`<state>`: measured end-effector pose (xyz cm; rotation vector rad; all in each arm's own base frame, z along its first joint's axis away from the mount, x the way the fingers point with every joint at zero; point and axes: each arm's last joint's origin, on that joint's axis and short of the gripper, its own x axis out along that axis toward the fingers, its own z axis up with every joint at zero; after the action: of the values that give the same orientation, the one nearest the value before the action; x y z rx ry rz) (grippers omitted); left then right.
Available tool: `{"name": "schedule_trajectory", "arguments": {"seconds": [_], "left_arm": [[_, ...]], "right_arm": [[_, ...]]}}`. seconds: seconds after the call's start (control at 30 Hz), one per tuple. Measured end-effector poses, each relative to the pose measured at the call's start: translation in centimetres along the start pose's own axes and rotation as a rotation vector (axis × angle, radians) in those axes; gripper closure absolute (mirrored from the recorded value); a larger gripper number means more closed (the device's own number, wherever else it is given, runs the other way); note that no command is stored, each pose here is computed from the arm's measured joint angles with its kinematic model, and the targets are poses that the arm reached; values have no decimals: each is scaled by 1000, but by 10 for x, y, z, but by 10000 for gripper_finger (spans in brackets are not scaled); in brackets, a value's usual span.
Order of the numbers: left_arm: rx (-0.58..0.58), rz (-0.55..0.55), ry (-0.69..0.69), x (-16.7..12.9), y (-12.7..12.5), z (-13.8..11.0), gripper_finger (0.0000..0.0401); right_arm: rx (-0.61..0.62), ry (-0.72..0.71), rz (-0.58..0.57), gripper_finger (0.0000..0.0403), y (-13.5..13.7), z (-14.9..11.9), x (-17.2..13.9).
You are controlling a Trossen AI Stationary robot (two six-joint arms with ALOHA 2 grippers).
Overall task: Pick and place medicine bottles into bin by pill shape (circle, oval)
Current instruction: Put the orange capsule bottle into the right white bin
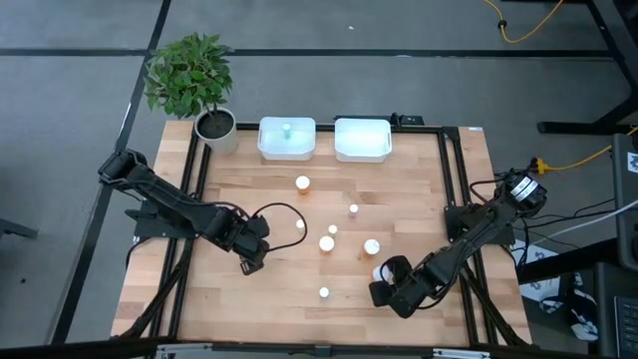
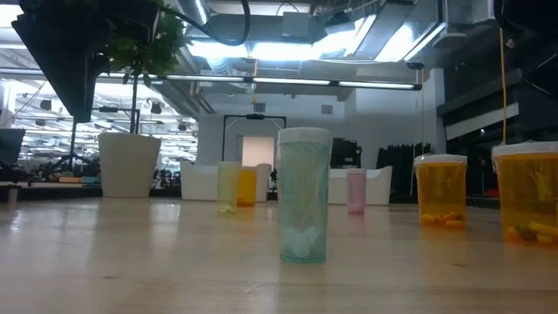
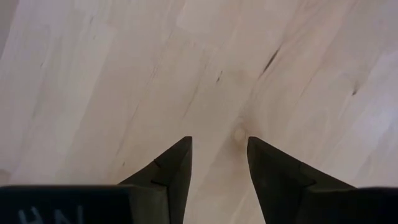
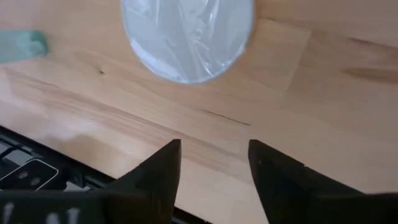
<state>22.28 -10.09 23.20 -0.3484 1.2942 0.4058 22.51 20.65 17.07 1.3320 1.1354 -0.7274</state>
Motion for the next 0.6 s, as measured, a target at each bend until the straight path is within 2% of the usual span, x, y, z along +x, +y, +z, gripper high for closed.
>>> {"name": "schedule_trajectory", "arguments": {"seconds": [0.23,0.47,0.6], "left_arm": [[1,11,-20,0,0,1,253],[2,21,-31,0,0,1,253],[25,21,-31,0,1,1,253]], "right_arm": [[1,-23,12,146,0,1,0],[6,-15,56,140,12,7,-4],[-17,-68,-17,140,29,12,-26]]}}
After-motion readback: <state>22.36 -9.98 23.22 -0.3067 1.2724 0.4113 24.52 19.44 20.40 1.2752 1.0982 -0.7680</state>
